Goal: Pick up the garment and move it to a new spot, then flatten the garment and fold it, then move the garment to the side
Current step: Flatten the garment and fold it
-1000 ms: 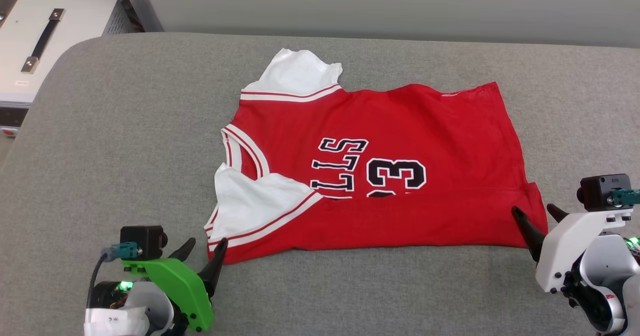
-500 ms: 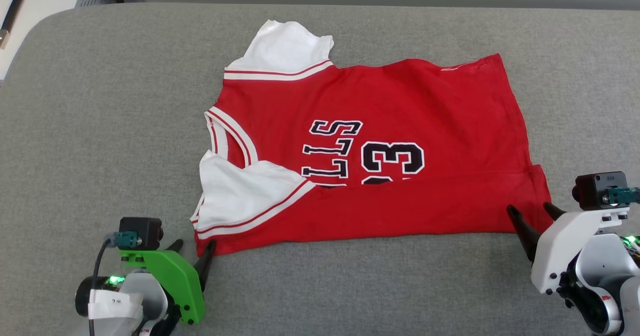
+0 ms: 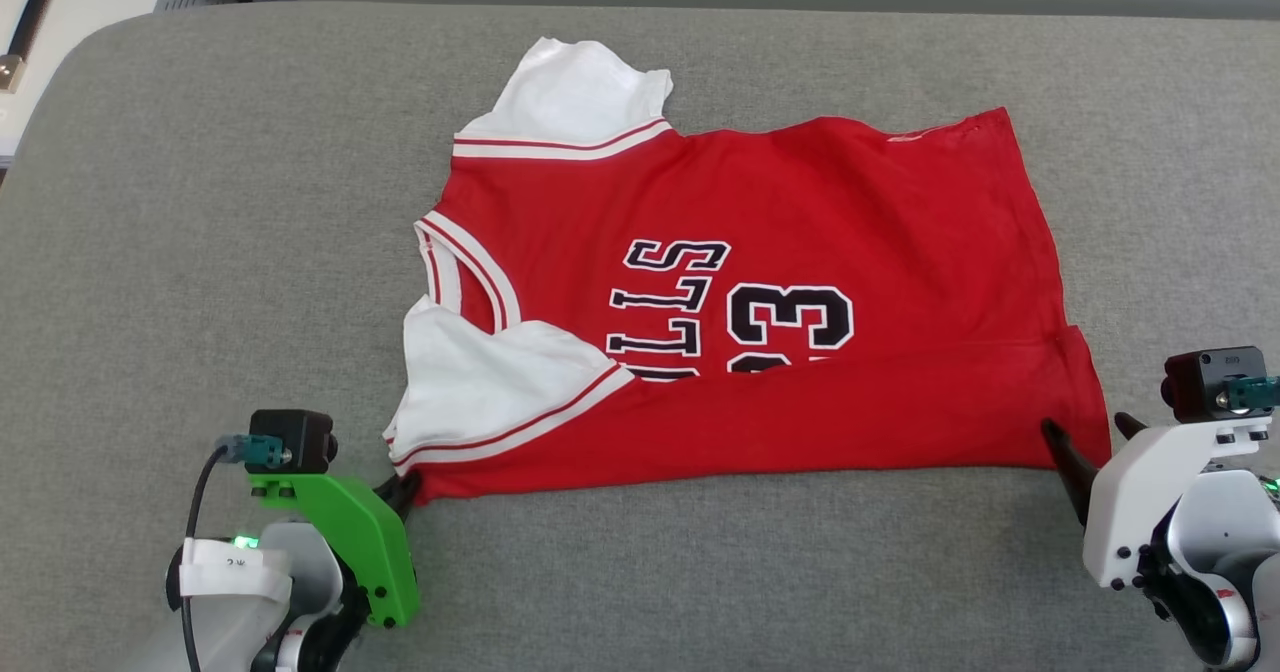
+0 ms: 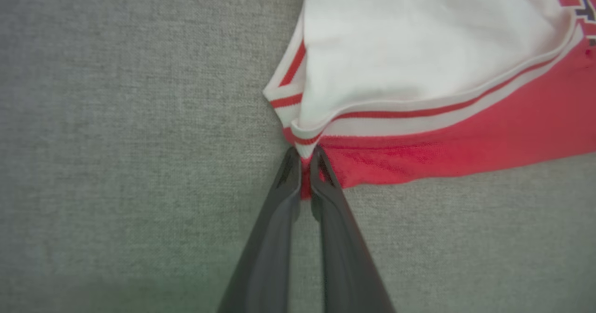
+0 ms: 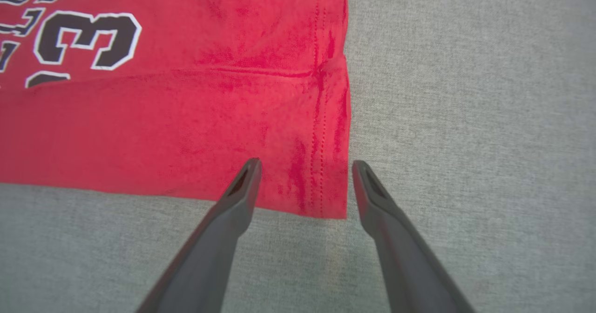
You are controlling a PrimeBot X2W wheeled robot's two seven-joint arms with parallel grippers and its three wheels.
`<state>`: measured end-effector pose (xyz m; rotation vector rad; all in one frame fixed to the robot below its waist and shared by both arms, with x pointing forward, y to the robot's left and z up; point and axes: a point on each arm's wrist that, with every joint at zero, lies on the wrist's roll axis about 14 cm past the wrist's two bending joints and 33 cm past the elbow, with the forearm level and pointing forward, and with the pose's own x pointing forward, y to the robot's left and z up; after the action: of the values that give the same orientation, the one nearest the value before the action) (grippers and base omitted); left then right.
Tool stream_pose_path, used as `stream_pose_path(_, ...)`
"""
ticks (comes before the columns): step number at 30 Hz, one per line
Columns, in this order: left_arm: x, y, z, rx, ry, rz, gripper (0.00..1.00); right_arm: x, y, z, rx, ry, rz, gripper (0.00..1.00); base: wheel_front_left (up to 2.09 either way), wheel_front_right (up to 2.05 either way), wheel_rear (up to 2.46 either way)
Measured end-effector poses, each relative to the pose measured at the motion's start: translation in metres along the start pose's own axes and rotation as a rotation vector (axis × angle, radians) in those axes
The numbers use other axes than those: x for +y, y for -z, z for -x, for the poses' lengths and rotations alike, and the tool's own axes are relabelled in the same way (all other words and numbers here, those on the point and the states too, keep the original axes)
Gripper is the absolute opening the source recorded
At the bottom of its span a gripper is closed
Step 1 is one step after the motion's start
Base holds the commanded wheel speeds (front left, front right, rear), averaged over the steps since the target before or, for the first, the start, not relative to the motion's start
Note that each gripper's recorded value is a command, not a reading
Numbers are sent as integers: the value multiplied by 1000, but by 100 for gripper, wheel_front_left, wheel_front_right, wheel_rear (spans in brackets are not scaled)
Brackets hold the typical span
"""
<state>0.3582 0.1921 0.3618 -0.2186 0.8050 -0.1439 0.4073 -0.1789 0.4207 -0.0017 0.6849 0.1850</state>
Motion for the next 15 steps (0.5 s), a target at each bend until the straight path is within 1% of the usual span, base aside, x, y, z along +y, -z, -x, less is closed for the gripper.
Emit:
stream_pose_path(4, -9, -3, 10, -36, 36, 42, 0, -7, -2, -2, 6, 25, 23, 100, 0, 0, 0)
stream_pose_path(10, -17, -18, 24, -106, 66, 54, 0, -13, 5, -13, 50, 58, 24, 100, 0, 0, 0)
stream_pose_path(15, -23, -23, 26, -117, 89, 61, 0, -16, 18, -24, 109, 72, 23, 100, 0, 0, 0)
